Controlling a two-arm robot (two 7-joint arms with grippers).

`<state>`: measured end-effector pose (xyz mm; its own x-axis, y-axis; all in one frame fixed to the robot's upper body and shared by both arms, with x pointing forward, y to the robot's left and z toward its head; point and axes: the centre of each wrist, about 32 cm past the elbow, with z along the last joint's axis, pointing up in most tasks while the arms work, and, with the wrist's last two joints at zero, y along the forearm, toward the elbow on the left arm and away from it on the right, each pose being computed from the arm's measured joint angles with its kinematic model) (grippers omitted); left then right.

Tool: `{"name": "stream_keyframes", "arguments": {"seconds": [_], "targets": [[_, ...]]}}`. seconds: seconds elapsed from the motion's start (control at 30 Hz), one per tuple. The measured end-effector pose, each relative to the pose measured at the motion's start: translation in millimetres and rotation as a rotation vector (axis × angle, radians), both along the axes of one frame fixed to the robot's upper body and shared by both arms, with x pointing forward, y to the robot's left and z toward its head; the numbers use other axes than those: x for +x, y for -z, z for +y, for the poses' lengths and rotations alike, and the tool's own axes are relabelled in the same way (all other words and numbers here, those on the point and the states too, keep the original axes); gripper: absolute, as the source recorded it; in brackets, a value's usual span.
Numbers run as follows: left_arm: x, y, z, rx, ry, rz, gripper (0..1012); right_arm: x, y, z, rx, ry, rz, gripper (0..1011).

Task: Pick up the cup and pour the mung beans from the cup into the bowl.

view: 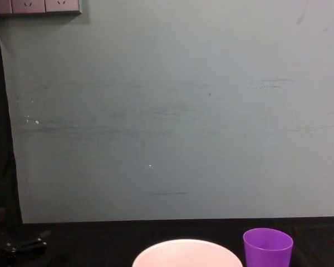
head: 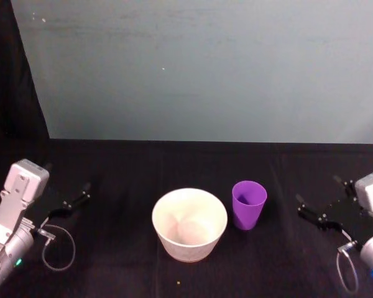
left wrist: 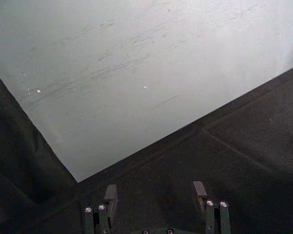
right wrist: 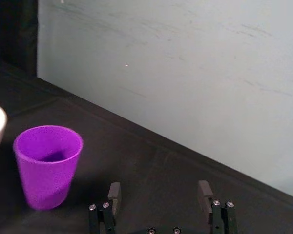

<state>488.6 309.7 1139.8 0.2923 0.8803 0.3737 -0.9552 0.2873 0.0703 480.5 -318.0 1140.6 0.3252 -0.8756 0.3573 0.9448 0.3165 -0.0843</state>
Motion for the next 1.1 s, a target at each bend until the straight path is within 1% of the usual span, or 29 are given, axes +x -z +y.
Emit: {"name": "stream_keyframes", "arguments": {"seconds": [0.13, 0.17, 0.23, 0.33, 0.37, 0.43, 0.47, 0.57, 0.6, 0.63, 0.67, 0.73, 0.93, 1.1], "targets": [[0.0, 0.0, 0.0, 0.000, 0.000, 0.000, 1003, -11.4, -3.7, -5.8, 0.025, -0.030, 0.004, 1003], [0.0, 0.0, 0.0, 0.000, 0.000, 0.000, 1003, -16.7, -4.5, -7.1, 0.040, -0.042, 0.000, 1003], [0.0, 0.0, 0.0, 0.000, 0.000, 0.000, 1003, -22.3, -4.3, -8.2, 0.060, -0.054, -0.003, 1003], [0.0, 0.0, 0.0, 0.000, 0.000, 0.000, 1003, -33.4, -0.5, -10.0, 0.126, -0.085, 0.000, 1003], [0.0, 0.0, 0.0, 0.000, 0.000, 0.000, 1003, -33.4, -0.5, -10.0, 0.126, -0.085, 0.000, 1003], [0.0, 0.0, 0.0, 0.000, 0.000, 0.000, 1003, -38.0, 3.8, -9.4, 0.167, -0.097, 0.008, 1003], [0.0, 0.0, 0.0, 0.000, 0.000, 0.000, 1003, -39.6, 7.1, -8.9, 0.200, -0.106, 0.011, 1003], [0.0, 0.0, 0.0, 0.000, 0.000, 0.000, 1003, -40.7, 13.4, -7.8, 0.248, -0.122, 0.022, 1003], [0.0, 0.0, 0.0, 0.000, 0.000, 0.000, 1003, -40.7, 16.9, -6.8, 0.274, -0.133, 0.029, 1002], [0.0, 0.0, 0.0, 0.000, 0.000, 0.000, 1003, -40.7, 16.9, -6.8, 0.274, -0.133, 0.029, 1002], [0.0, 0.0, 0.0, 0.000, 0.000, 0.000, 1003, -40.1, 20.6, -4.9, 0.294, -0.143, 0.035, 1003], [0.0, 0.0, 0.0, 0.000, 0.000, 0.000, 1003, -39.0, 25.7, -2.1, 0.310, -0.153, 0.045, 1003], [0.0, 0.0, 0.0, 0.000, 0.000, 0.000, 1003, -30.8, 39.4, 9.6, 0.337, -0.176, 0.067, 1003], [0.0, 0.0, 0.0, 0.000, 0.000, 0.000, 1003, -21.1, 45.1, 16.5, 0.339, -0.190, 0.076, 1003]]}}
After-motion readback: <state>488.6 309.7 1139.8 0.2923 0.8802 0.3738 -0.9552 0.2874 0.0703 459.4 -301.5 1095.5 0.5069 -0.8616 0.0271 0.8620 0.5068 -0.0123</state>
